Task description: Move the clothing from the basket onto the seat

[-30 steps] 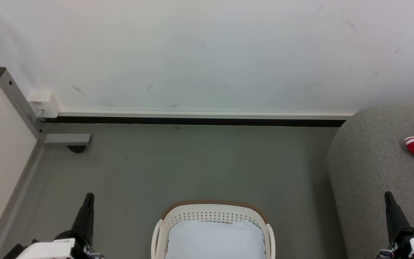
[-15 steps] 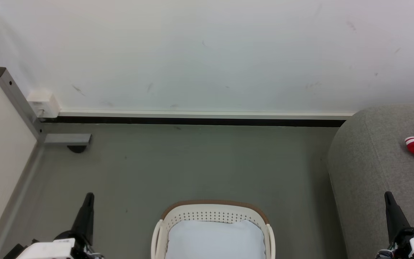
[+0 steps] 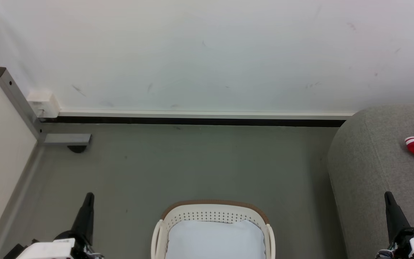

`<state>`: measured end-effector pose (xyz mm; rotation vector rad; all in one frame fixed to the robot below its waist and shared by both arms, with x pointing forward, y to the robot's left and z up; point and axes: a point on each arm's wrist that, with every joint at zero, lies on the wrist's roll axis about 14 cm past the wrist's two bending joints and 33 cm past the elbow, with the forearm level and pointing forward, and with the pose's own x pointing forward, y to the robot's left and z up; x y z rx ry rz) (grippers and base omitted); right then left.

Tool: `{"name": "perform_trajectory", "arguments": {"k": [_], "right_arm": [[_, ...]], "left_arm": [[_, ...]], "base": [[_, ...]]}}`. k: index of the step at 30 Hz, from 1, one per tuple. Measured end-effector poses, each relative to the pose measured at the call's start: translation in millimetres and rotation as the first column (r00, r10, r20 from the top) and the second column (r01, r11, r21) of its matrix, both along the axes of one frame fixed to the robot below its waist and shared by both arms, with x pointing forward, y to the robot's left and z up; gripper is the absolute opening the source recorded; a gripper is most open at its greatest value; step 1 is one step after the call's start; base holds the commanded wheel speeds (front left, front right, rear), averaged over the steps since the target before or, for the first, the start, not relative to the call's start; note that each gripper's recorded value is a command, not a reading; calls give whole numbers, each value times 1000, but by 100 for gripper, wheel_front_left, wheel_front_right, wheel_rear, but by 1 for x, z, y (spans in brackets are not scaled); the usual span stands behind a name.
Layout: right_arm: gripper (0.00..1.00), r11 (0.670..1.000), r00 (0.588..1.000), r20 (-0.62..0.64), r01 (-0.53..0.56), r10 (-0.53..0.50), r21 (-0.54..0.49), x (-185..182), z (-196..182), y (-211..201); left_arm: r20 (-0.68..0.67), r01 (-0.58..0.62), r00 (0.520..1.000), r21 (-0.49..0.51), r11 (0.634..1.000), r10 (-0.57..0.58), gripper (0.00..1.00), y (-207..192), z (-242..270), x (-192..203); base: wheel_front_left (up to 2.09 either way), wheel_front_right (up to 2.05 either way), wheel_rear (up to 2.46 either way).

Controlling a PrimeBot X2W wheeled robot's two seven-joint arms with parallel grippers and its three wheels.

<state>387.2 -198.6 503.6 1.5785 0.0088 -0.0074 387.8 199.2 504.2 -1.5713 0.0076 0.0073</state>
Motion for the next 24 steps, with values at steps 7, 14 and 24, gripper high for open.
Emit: {"name": "perform_trajectory", "arguments": {"k": [7,14,24], "right_arm": [[0,1000,1000,0,0,0,0,0,0,0],[0,1000,1000,0,0,0,0,0,0,0],[0,1000,1000,0,0,0,0,0,0,0]], "left_arm": [[0,0,1000,0,1000,0,0,0,0,0],[0,0,1000,0,1000,0,0,0,0,0],[0,0,1000,0,1000,0,0,0,0,0]], "base": [[0,0,0],[0,0,0],[0,0,0]]}}
